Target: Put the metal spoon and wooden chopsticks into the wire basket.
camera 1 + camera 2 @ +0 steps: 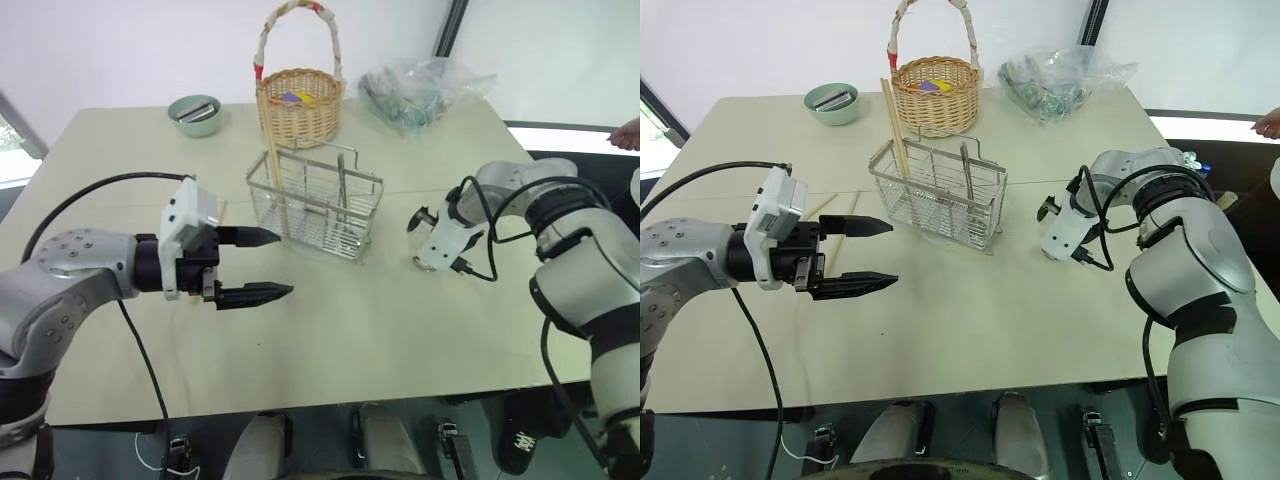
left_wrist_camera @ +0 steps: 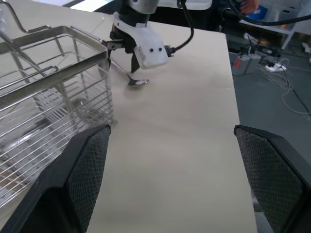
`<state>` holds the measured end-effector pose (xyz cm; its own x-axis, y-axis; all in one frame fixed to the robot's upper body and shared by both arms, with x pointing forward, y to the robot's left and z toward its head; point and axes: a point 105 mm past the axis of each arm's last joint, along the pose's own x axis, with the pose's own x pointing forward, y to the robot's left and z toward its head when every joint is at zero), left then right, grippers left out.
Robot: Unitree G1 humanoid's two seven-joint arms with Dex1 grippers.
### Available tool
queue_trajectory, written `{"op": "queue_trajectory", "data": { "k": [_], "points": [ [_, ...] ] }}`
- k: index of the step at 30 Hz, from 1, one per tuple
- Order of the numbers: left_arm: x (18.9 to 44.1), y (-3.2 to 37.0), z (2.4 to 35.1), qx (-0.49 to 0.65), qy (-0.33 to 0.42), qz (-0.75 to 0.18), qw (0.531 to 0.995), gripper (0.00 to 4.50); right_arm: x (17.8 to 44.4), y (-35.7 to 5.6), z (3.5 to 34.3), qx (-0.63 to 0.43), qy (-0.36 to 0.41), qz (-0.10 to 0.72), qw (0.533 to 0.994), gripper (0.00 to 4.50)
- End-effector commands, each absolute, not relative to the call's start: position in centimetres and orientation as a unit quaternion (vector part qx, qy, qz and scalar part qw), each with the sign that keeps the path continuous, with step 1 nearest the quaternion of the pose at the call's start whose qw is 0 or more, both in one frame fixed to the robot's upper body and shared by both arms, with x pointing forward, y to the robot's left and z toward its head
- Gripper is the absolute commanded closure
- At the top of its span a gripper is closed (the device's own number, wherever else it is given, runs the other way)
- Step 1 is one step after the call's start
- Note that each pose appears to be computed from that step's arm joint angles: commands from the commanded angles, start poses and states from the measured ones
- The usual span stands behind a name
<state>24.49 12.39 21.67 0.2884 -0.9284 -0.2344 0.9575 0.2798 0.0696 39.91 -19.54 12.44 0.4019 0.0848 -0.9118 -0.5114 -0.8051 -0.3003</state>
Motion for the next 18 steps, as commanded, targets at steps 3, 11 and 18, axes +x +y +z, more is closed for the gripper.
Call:
{"op": "queue_trajectory", "data": {
  "k": [3,11,18],
  "points": [
    [24.2,12.4,23.5,0.109,0.042,-0.588,0.800,0.00,39.8,-18.6,13.2,-0.775,0.124,0.540,0.304,2.95],
    [24.9,12.2,24.2,0.107,0.030,-0.586,0.802,0.00,39.0,-19.3,12.9,-0.746,0.137,0.558,0.336,4.46],
    [25.6,12.1,24.7,0.110,0.020,-0.591,0.799,0.00,38.4,-19.7,13.4,-0.722,0.119,0.566,0.380,4.46]
  ]
}}
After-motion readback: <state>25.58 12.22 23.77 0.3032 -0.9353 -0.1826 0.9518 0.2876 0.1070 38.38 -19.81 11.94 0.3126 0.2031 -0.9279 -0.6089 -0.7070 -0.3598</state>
